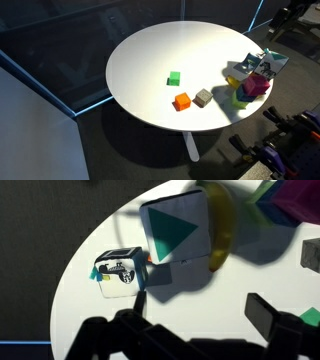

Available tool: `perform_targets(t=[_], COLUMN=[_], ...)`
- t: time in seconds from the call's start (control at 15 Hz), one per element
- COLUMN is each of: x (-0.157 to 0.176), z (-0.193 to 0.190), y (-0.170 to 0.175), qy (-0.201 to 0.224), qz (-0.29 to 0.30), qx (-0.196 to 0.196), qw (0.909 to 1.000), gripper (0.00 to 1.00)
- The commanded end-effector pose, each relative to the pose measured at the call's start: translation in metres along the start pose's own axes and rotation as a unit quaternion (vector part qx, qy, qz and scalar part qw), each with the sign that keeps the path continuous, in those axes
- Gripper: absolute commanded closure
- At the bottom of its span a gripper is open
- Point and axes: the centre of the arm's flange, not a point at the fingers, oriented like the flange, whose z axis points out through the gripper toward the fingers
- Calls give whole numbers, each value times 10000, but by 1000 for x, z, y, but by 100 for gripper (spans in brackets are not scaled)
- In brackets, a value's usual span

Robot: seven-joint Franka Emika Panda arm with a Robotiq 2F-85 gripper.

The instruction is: Remove the plushy cube from on top of the other and put it on the table

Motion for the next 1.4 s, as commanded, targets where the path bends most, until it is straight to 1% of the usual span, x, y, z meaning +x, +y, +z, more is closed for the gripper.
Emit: perform_targets(t=[0.0, 0.47, 0.93, 1.33], x=[0, -3, -15, -25], z=[0, 2, 28, 52], y=[0, 1, 9, 21], qy=[-2, 13, -102, -335], qz=[-2, -62, -373, -641], qx=[1, 2, 21, 103], qw=[10000, 10000, 9993, 9973], gripper=[0, 0, 0, 0])
